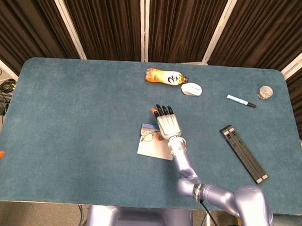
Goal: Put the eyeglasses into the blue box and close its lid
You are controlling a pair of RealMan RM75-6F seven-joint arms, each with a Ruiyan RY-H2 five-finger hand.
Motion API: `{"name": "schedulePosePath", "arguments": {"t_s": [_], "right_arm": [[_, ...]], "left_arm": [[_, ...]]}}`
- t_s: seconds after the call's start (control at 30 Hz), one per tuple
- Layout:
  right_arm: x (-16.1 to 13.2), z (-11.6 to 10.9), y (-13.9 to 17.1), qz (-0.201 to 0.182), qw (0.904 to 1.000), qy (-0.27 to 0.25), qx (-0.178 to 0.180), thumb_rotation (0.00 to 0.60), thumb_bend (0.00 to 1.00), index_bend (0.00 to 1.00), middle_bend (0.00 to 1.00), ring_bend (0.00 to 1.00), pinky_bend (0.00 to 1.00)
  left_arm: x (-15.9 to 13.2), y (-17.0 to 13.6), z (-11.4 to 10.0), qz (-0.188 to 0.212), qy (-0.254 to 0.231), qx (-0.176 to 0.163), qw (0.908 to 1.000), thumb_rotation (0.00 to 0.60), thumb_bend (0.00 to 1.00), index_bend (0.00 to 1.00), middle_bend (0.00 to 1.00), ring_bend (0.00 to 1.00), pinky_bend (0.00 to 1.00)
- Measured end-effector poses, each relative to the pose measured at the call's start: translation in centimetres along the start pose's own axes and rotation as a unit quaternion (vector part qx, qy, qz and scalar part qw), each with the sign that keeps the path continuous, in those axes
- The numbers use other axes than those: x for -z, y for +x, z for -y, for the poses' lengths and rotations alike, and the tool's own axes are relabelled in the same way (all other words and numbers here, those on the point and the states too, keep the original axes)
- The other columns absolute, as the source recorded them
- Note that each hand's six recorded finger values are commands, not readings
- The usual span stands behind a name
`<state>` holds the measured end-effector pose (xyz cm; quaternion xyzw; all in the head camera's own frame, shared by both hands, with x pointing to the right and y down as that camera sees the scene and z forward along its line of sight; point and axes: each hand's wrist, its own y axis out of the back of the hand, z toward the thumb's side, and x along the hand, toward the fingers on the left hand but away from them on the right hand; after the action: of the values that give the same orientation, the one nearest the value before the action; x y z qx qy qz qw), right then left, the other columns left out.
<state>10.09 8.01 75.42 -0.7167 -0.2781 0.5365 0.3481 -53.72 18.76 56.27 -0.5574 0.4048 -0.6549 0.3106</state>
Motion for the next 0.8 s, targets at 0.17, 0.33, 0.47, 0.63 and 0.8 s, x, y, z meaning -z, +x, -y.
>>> {"name": "schedulePosePath", "arguments": {"t_s": [0.17,0.33,0.47,0.63,0.8], "right_arm": [[0.4,-0.4,-0.2,0.006,1.0,-0.005,0.006,0.6,0.08,0.14,0.0,0.0,0.0],[-0.3,-0.5,0.5,-0.006,0.9999,-0.011,0.003,0.6,0.08,0.14,0.0,0.0,0.0],[-1.5,-0.5,1.4,-0.027,0.9995,-0.014,-0.005,0.6,0.08,0.14,0.0,0.0,0.0],[-3.3,-0.4,2.3,-0.048,0.9987,-0.014,-0.013,0.6,0.08,0.13,0.0,0.0,0.0],[-4.1,0.0,2.0,-0.049,0.9986,-0.014,-0.011,0.6,0.08,0.12,0.0,0.0,0.0]], "left_arm": [[0.0,0.0,0.1,-0.001,0.0,0.001,1.0,0.6,0.0,0.0,0.0,0.0,0.0],[-0.1,0.0,0.1,0.0,0.001,0.002,1.0,0.6,0.0,0.0,0.0,0.0,0.0],[-0.1,0.0,0.1,0.001,0.001,0.002,1.0,0.6,0.0,0.0,0.0,0.0,0.0],[-0.1,0.0,0.0,0.001,0.0,0.001,1.0,0.6,0.0,0.0,0.0,0.0,0.0],[0.1,0.0,-0.1,-0.001,-0.004,0.001,1.0,0.6,0.0,0.0,0.0,0.0,0.0]]}}
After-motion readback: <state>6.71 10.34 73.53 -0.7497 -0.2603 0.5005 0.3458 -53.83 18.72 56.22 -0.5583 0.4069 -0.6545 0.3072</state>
